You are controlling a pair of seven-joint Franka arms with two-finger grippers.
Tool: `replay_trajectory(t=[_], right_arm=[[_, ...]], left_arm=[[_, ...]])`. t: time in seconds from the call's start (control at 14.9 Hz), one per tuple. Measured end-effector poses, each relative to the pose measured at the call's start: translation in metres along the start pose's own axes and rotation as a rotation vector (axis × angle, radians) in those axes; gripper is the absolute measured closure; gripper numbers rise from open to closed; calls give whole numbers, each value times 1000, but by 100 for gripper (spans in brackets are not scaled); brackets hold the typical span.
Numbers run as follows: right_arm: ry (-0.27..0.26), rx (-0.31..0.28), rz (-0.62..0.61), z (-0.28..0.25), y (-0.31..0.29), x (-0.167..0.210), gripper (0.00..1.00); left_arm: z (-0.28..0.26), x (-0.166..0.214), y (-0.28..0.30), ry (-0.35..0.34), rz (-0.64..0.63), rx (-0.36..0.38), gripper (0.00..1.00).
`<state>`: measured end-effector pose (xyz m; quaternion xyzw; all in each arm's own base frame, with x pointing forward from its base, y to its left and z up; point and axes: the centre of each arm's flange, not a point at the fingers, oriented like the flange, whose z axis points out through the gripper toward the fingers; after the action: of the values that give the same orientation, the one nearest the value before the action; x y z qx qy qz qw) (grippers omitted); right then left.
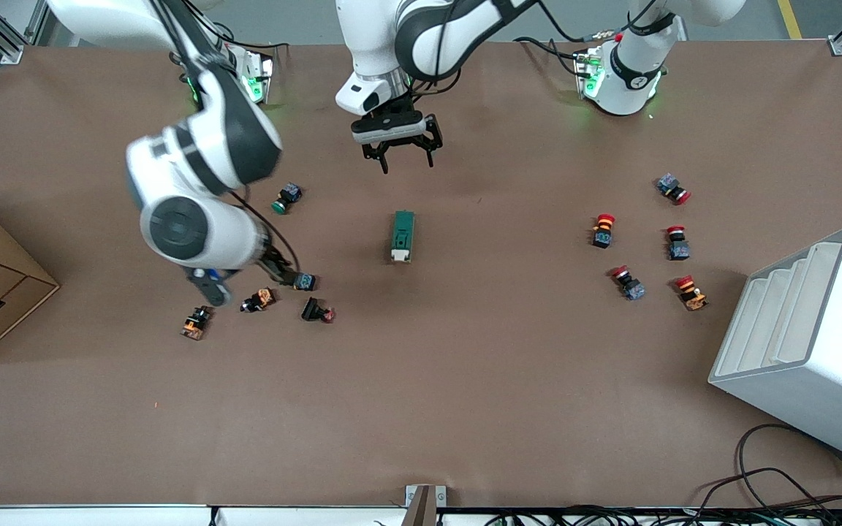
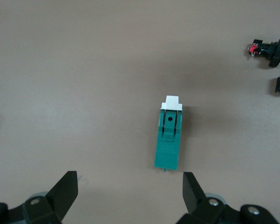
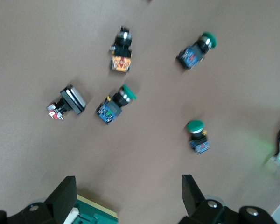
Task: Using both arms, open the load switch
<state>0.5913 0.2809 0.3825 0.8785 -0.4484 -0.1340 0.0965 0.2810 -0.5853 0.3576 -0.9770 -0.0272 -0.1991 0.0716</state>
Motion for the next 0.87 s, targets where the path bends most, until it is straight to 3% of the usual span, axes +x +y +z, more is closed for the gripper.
replay_trajectory(t=[0.2,0.4,0.67,0.87], right_arm=[[9,-7,114,48,-36,-33,0],[4,-14,256,76,-66,-58,0],[-71,9,368,103,-94,-91,0],[-85,13,422,124,-105,-108,0]], left_arm=[[30,-52,4,139,-97,-16,0],[68,-106,14,285,-173,-79,0],[116,-150,21,351,-148,-125,1],[138,-159,19,419,-72,-141,2]])
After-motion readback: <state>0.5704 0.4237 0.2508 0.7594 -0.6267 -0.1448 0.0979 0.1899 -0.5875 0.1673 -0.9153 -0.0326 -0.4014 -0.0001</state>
